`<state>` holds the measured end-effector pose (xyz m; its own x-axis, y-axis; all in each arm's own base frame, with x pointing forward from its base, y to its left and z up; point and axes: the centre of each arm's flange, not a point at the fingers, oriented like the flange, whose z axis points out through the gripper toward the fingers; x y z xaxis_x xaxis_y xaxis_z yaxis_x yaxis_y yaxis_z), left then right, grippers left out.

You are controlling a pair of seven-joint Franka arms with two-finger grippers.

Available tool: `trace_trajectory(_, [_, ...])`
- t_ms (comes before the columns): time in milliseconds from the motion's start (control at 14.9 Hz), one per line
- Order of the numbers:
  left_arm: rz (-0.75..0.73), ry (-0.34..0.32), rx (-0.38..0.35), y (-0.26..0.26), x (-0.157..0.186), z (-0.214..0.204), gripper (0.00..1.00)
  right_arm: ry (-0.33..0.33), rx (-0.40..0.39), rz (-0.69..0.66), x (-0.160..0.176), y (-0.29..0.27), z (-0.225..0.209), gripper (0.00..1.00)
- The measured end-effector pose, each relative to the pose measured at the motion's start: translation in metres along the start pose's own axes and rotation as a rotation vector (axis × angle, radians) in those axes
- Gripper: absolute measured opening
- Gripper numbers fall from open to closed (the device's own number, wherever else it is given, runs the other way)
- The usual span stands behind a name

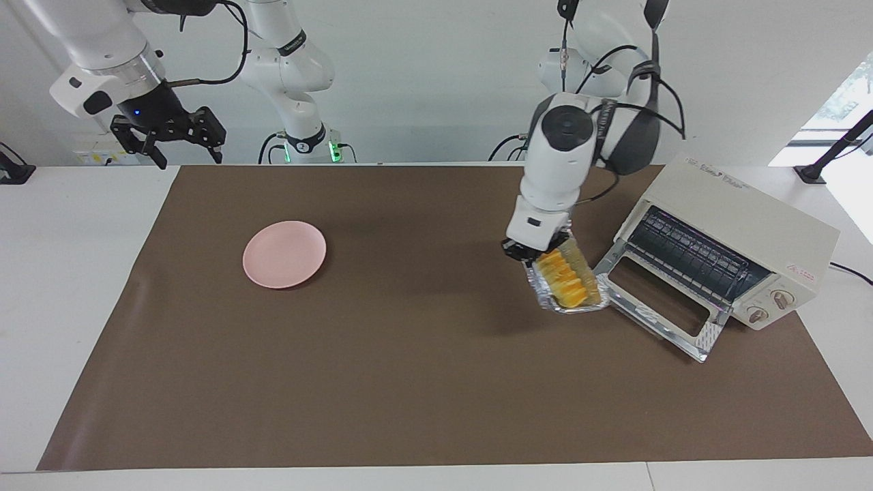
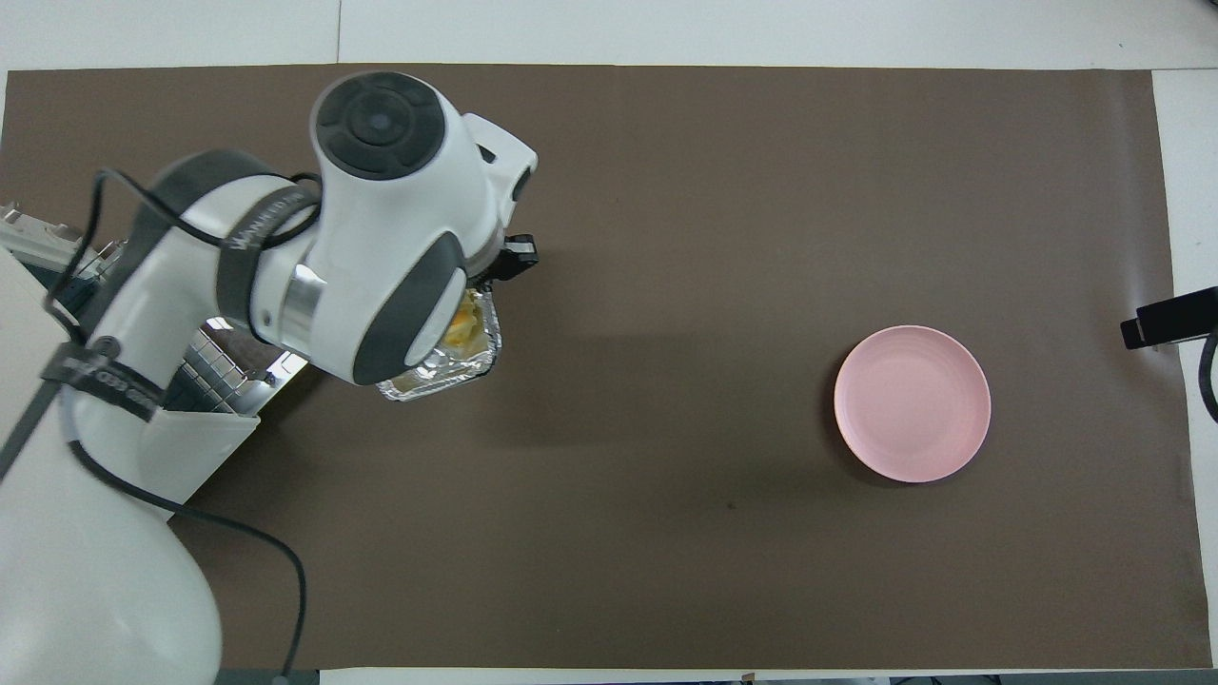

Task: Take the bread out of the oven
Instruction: 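Pull the foil tray out and set it on the table with the left gripper, then retract the left gripper while the right gripper reaches the foil tray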

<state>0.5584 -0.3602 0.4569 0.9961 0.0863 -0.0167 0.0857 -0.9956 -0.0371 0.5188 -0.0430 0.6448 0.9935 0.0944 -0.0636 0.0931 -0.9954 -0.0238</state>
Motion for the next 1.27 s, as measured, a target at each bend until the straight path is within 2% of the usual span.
trace_trajectory(268, [0.132, -0.01, -0.008, 0.094, -0.036, 0.068, 0.02, 0.0, 0.0, 0.0, 0.0, 0.0, 0.0, 1.0])
trace_trajectory(469, [0.161, -0.006, -0.021, 0.121, -0.039, 0.097, 0.02, -0.001, 0.0, -0.001, 0.0, 0.0, 0.0, 1.0])
trace_trajectory(603, [0.144, 0.002, -0.028, 0.123, -0.037, 0.093, 0.17, -0.006, 0.0, -0.004, 0.0, -0.002, 0.001, 1.0])
trace_trajectory(803, [0.109, -0.009, -0.014, 0.124, -0.039, 0.082, 0.51, -0.019, 0.003, -0.006, -0.001, -0.004, 0.002, 1.0])
trace_trajectory(937, [0.065, -0.008, 0.002, 0.107, -0.026, 0.058, 0.71, -0.024, 0.003, -0.009, -0.002, -0.005, 0.003, 1.0])
trace_trajectory(1071, [-0.035, -0.012, -0.019, 0.053, 0.003, 0.0, 0.93, -0.02, 0.003, -0.019, 0.001, -0.015, 0.01, 1.0])
trace_trajectory(1138, [-0.096, -0.011, -0.026, 0.011, 0.017, -0.038, 1.0, -0.009, 0.0, -0.013, 0.005, -0.024, 0.015, 1.0])
trace_trajectory(1272, [-0.227, 0.004, -0.037, -0.095, 0.037, -0.113, 1.0, 0.012, -0.005, 0.004, 0.015, -0.052, 0.031, 1.0])
